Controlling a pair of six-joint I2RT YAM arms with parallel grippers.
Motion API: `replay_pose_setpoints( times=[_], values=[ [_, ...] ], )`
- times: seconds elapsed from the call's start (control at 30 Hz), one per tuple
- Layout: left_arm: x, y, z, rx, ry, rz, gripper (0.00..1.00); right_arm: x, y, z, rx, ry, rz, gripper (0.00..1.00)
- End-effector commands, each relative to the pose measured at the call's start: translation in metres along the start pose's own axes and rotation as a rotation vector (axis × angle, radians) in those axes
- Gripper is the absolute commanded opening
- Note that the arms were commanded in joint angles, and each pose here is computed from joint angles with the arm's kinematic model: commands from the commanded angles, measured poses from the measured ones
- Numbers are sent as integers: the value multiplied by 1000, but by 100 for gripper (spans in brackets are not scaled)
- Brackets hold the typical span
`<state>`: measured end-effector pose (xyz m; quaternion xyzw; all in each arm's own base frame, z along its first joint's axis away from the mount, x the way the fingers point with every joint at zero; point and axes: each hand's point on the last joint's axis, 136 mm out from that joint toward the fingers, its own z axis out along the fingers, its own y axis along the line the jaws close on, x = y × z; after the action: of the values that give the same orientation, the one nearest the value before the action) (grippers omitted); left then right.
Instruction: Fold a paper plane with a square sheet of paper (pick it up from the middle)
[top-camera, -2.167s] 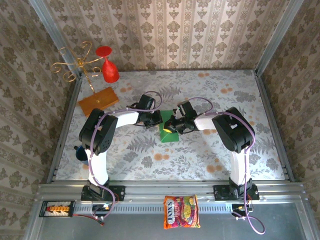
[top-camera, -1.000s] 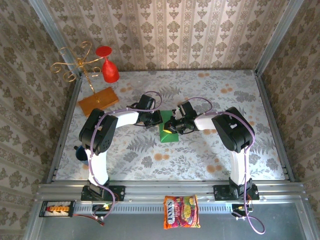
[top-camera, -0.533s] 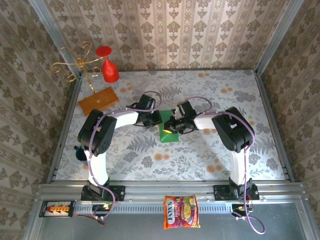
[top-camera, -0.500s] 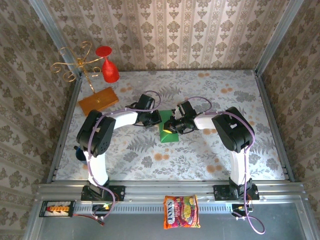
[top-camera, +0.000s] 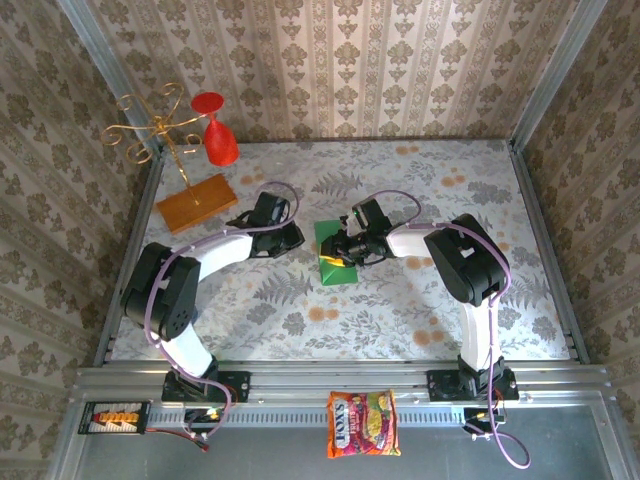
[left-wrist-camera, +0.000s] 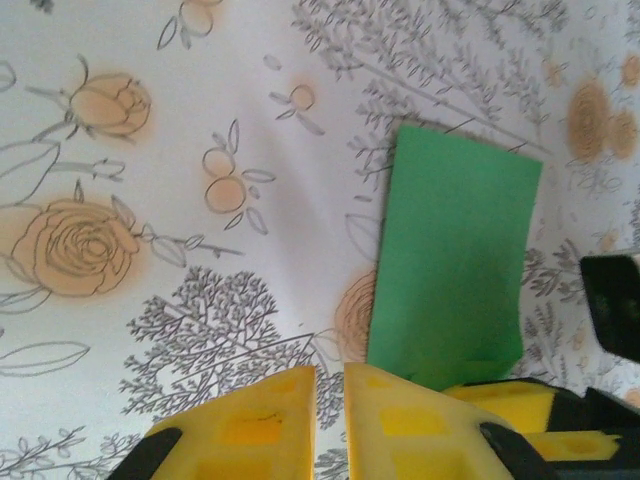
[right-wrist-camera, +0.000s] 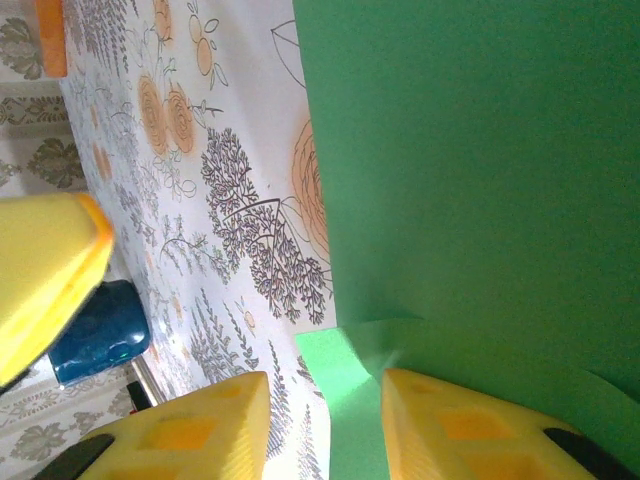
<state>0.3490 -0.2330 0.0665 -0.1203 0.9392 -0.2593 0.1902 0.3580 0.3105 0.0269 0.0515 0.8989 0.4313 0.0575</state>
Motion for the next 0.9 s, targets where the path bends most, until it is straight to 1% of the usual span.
replay_pose_setpoints(
  times=[0.0, 0.13, 0.27, 0.37, 0.47, 0.67, 0.87],
  values=[
    [4, -6, -7, 21, -5, -1, 14, 23, -69, 6, 241, 33, 110, 35],
    [13, -14, -3, 48, 19, 18, 10, 23, -76, 5, 275, 32, 116, 29],
    [23, -26, 5, 95, 55, 36, 6, 24, -81, 3, 313, 29, 109, 17],
    [31, -35, 12, 122, 83, 55, 1, 24, -82, 1, 337, 28, 89, 10],
    [41, -40, 21, 128, 115, 75, 0, 25, -83, 1, 352, 31, 84, 5],
    [52, -42, 34, 122, 156, 90, 0, 27, -86, 2, 364, 38, 96, 0],
    [55, -35, 42, 73, 169, 102, 0, 27, -87, 3, 363, 39, 102, 0]
  ],
)
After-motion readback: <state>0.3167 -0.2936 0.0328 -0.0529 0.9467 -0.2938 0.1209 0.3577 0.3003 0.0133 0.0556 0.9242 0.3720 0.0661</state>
